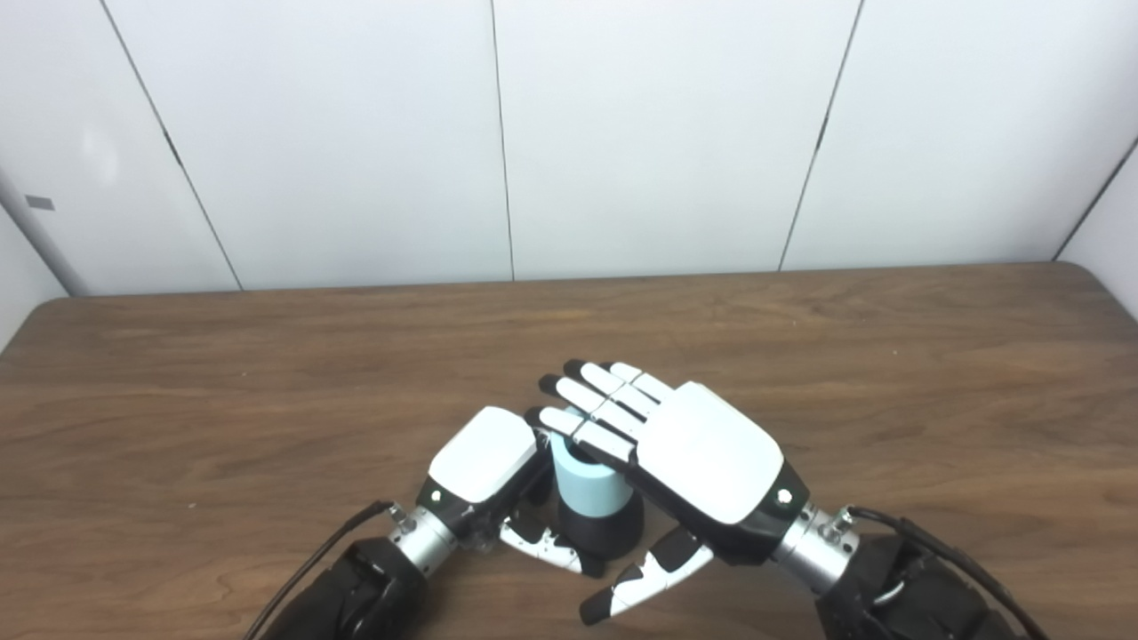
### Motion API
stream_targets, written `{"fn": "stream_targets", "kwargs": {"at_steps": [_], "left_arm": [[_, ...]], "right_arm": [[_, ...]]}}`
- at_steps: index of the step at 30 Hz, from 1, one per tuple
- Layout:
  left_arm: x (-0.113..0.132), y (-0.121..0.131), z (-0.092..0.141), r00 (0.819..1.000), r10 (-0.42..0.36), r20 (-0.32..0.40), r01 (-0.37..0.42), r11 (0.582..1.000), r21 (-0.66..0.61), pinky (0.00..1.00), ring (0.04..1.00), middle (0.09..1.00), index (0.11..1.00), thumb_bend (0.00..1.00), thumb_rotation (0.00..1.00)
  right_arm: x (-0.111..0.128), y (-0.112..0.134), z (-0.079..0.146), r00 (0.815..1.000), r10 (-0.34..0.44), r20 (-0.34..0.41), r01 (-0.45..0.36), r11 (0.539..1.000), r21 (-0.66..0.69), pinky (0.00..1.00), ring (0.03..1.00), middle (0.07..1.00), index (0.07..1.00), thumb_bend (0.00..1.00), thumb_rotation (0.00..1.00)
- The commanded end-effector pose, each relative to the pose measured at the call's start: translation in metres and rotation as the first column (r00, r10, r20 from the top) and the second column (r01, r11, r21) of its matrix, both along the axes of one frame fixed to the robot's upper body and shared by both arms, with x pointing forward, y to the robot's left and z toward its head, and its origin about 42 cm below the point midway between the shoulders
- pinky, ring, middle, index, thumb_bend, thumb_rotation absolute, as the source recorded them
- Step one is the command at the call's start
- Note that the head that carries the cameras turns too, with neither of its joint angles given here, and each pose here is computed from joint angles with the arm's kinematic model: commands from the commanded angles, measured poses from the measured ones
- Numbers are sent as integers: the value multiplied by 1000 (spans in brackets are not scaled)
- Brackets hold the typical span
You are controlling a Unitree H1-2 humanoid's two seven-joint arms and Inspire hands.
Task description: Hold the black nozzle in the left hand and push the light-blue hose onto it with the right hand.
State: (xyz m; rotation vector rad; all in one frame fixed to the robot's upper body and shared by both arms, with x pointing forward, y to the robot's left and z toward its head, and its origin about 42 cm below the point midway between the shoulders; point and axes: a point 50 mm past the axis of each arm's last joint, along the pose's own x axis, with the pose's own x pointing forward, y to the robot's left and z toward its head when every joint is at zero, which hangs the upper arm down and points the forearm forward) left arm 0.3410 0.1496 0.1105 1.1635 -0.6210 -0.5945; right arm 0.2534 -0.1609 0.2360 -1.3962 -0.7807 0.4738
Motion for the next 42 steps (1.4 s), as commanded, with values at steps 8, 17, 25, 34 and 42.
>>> {"fn": "stream_targets", "kwargs": {"at_steps": [8,17,25,34,42], "left_arm": [[-34,5,-49,989,31,-146,-26,999,35,76,120,193,481,518,40],[-35,5,-50,989,31,-146,-25,999,44,78,122,198,481,518,39],[-33,4,-51,988,33,-150,-25,998,56,89,133,216,481,517,39],[-33,3,-52,989,39,-143,-31,998,55,93,137,227,481,517,39],[-33,4,-52,989,38,-141,-31,998,51,83,129,209,481,517,39]], "right_arm": [[2,-10,-22,993,-51,-105,36,991,-132,904,944,955,910,883,831],[3,-9,-15,998,-43,-50,44,999,22,905,958,973,928,882,778],[4,-2,10,1000,3,4,-3,982,189,980,1000,1000,991,889,810],[4,3,20,998,26,61,-42,963,266,1000,1000,1000,1000,893,826],[10,-6,30,995,-55,79,26,943,332,1000,1000,1000,1000,901,815]]}}
